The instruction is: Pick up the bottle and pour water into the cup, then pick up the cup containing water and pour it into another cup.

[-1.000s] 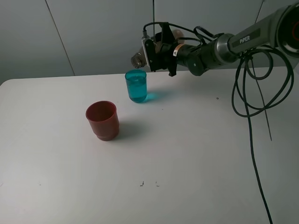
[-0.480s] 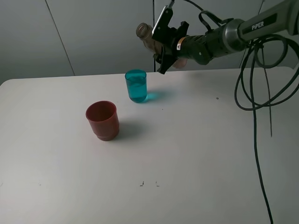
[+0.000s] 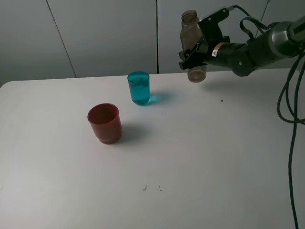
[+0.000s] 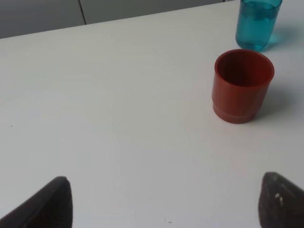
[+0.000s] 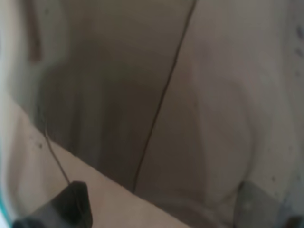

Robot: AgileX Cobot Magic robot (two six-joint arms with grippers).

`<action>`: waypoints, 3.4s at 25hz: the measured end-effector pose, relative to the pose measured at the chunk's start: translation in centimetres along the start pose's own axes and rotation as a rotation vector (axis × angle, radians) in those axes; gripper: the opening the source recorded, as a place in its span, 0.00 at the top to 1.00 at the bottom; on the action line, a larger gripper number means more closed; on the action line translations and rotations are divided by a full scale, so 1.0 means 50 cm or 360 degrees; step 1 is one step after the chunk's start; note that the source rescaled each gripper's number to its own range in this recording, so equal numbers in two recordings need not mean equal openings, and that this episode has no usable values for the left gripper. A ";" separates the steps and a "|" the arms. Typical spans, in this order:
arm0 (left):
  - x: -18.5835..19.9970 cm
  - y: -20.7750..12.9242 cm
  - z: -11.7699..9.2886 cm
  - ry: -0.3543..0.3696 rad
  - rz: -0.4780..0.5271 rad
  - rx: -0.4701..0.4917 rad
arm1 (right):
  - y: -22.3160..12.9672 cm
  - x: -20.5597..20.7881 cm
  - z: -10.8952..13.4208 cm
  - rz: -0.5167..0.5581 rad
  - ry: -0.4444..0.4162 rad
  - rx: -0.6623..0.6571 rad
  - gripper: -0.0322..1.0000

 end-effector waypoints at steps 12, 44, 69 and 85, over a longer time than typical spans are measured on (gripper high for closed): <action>0.000 0.000 0.000 0.0000 0.0000 0.0000 | -0.055 0.058 -0.128 -0.0084 -0.0158 -0.0269 0.96; 0.000 0.000 0.000 0.0000 0.0000 -0.0003 | -0.126 0.051 -0.232 -0.0076 -0.0305 -0.0415 0.96; 0.000 0.000 0.000 0.0000 0.0000 -0.0003 | -0.103 0.108 -0.213 0.0151 -0.0305 -0.0398 0.00; 0.000 0.000 0.000 0.0000 0.0000 -0.0003 | -0.134 0.270 -0.056 0.0461 0.0015 -0.0266 0.00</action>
Point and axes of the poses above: a point on each arm's last joint axis where the gripper is mounted, x pointing back along that axis away from the gripper, z along the wrist's bending axis when the last joint is at zero, y = z × x, the point moved 5 cm from there along -x, pointing out along that axis toward the gripper, and after that the axes turned 10 degrees about -x, right-handed, at the moved point
